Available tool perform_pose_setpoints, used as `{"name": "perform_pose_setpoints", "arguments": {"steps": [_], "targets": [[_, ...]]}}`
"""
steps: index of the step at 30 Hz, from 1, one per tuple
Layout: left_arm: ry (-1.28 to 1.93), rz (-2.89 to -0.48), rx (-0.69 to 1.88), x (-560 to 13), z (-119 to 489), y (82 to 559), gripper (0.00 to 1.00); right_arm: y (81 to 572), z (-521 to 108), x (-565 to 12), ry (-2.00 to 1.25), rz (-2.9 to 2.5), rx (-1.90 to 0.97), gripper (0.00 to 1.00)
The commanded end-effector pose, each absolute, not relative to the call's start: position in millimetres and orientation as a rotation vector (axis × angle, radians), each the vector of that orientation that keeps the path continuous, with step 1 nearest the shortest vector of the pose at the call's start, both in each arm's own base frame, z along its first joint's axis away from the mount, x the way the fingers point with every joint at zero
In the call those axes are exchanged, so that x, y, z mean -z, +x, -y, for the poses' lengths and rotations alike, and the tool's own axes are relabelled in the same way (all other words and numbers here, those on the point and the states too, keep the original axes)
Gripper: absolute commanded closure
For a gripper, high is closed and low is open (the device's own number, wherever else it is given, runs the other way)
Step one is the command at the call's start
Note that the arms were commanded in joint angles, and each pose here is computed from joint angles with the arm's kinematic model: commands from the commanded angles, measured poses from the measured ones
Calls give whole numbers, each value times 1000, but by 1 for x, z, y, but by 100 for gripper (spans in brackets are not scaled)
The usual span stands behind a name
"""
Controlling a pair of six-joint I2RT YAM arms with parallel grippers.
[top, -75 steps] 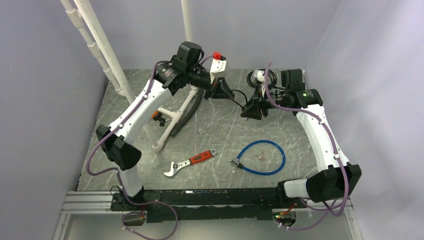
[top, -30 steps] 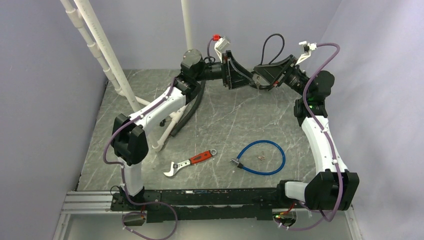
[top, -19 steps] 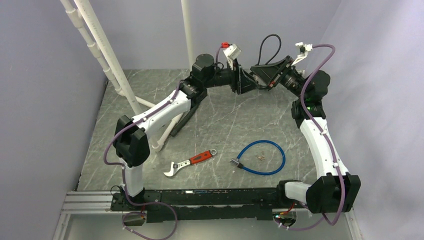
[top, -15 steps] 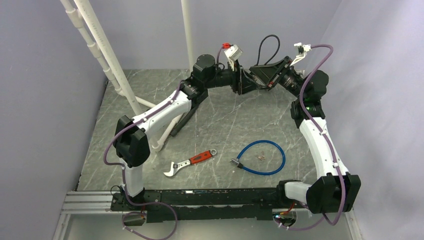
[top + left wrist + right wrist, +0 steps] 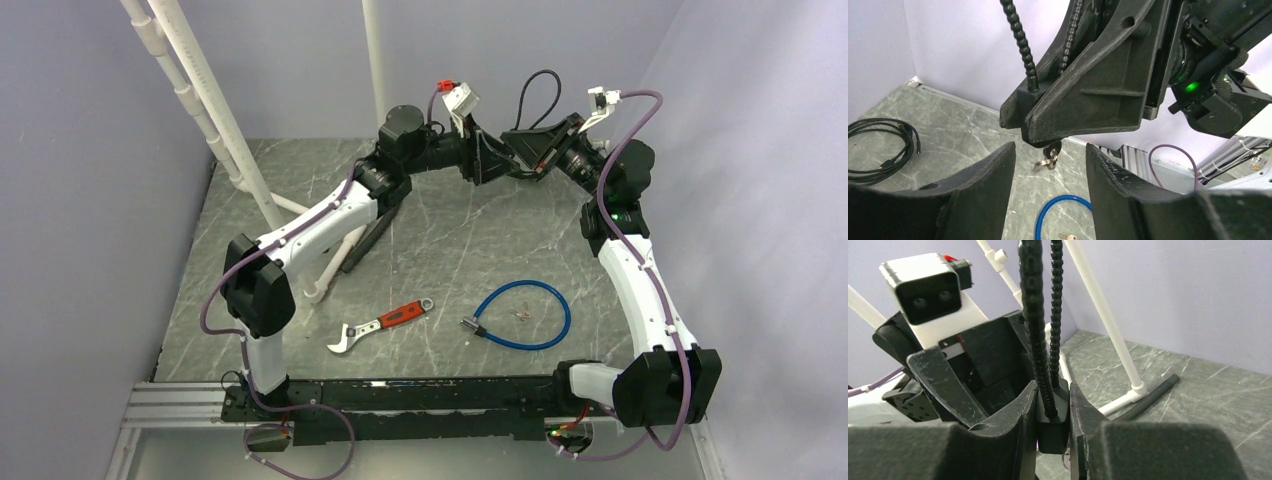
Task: Lock with the key
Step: Remove the key from the lock.
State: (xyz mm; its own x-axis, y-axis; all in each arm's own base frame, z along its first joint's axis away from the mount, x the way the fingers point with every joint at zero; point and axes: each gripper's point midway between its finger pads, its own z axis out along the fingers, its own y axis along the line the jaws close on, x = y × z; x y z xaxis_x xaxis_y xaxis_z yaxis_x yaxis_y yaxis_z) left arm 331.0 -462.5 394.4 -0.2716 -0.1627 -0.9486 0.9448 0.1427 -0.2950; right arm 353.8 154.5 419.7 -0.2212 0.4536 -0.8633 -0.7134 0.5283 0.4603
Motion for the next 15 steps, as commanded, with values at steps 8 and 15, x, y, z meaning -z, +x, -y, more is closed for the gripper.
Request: {"name": "perform_pose_setpoints", "arguments": {"steps": [8, 15], "targets": [[803, -1295, 1341, -438, 452, 326, 69, 343, -158, -438, -285, -1355, -1105, 100], [796, -1275, 1510, -440, 443, 325, 89, 337, -163, -439, -311, -1344, -1161, 100]]}}
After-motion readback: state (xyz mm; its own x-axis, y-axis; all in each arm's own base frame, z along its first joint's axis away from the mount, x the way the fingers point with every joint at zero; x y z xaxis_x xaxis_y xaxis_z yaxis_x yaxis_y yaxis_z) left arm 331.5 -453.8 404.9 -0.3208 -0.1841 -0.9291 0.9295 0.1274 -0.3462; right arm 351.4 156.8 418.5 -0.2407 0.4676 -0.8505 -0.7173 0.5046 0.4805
